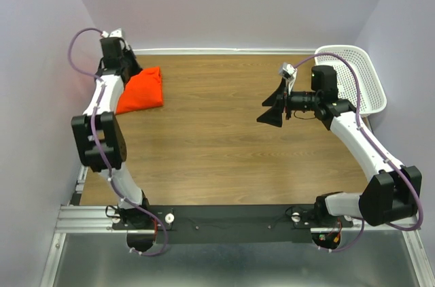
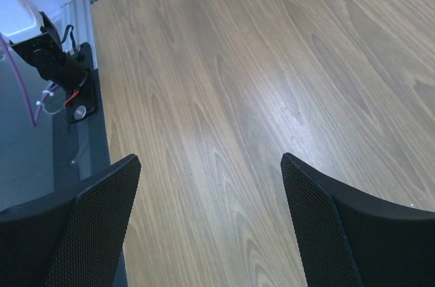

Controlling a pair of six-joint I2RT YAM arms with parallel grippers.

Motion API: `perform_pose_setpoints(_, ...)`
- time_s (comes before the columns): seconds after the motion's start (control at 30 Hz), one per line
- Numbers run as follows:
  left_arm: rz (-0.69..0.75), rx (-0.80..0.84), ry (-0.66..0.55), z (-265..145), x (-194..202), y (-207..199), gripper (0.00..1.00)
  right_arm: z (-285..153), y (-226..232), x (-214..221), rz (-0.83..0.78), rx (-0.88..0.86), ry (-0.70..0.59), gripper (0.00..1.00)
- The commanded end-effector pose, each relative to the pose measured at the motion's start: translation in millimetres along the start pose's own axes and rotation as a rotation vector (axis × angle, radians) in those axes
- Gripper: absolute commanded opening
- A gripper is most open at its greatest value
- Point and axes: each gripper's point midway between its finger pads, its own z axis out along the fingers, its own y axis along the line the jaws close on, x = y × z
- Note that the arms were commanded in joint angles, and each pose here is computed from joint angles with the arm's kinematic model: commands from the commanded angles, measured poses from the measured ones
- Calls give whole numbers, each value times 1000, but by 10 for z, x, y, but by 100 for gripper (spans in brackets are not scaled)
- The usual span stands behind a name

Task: Fold and stack the t-shirts

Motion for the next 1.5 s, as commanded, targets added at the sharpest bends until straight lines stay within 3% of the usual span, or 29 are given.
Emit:
perform_pose_setpoints(0.0, -30, 54, 3, 325, -92, -319, 0, -26, 54, 62, 19, -28, 6, 91)
perform_pose_setpoints(0.3, -65, -27, 99, 1138, 143, -250, 0, -35, 85, 44, 24, -40, 3, 91)
perform_pose_setpoints(0.7, -84, -37, 197, 1500, 513, -358, 0, -39, 63, 47, 34, -36, 3, 91)
perform_pose_setpoints(1.03, -105, -43, 199, 1663, 575, -342, 0, -83, 40, 27, 41, -29, -6, 91)
perform_pose_setpoints(1.47, -216, 138, 237, 1911, 830, -593, 0, -128, 14, 16, 52, -28, -16, 91)
